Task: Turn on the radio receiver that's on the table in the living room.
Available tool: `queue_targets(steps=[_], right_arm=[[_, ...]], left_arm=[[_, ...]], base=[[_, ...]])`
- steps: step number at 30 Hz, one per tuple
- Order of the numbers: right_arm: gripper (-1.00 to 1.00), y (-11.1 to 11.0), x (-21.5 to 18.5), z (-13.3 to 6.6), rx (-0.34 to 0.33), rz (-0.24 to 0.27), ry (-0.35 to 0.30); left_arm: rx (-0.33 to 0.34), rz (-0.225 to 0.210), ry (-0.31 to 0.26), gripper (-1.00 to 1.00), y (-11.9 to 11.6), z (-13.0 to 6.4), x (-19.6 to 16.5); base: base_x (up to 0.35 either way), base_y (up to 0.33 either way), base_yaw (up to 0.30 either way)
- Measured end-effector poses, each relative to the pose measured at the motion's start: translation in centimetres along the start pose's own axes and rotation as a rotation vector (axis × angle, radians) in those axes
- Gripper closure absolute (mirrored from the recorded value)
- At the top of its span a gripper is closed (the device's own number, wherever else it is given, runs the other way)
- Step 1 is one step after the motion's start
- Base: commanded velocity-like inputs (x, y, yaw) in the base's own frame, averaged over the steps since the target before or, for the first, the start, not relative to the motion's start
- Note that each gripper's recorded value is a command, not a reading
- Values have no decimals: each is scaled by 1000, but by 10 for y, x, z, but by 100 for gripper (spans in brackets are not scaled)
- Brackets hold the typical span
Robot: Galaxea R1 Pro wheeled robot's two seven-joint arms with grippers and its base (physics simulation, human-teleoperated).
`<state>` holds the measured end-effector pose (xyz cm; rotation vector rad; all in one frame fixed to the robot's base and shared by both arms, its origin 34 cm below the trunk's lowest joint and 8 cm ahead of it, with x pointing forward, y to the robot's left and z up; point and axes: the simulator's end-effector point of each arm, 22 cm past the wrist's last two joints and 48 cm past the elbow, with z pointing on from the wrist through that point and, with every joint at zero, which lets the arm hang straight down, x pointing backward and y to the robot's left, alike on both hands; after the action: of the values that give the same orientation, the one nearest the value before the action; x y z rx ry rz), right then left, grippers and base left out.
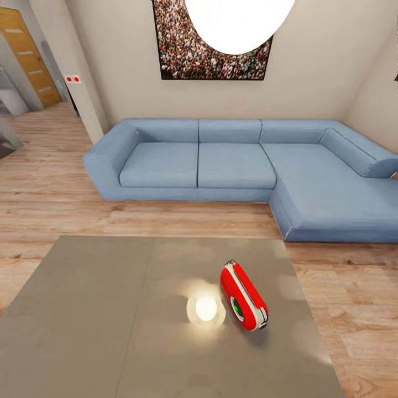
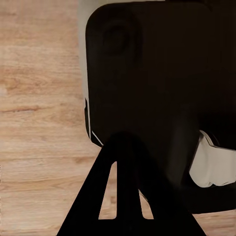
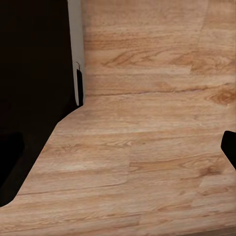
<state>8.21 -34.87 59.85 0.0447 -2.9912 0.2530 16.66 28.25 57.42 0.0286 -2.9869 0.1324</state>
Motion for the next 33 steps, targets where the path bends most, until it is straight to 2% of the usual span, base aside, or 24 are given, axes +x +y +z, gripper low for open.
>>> queue_targets(steps=[33], right_arm=[[-100,0,-19,-1,0,12,-50]], left_arm=[[-1,9,-51,100,0,-6,-20]], base=[[0,0,0]])
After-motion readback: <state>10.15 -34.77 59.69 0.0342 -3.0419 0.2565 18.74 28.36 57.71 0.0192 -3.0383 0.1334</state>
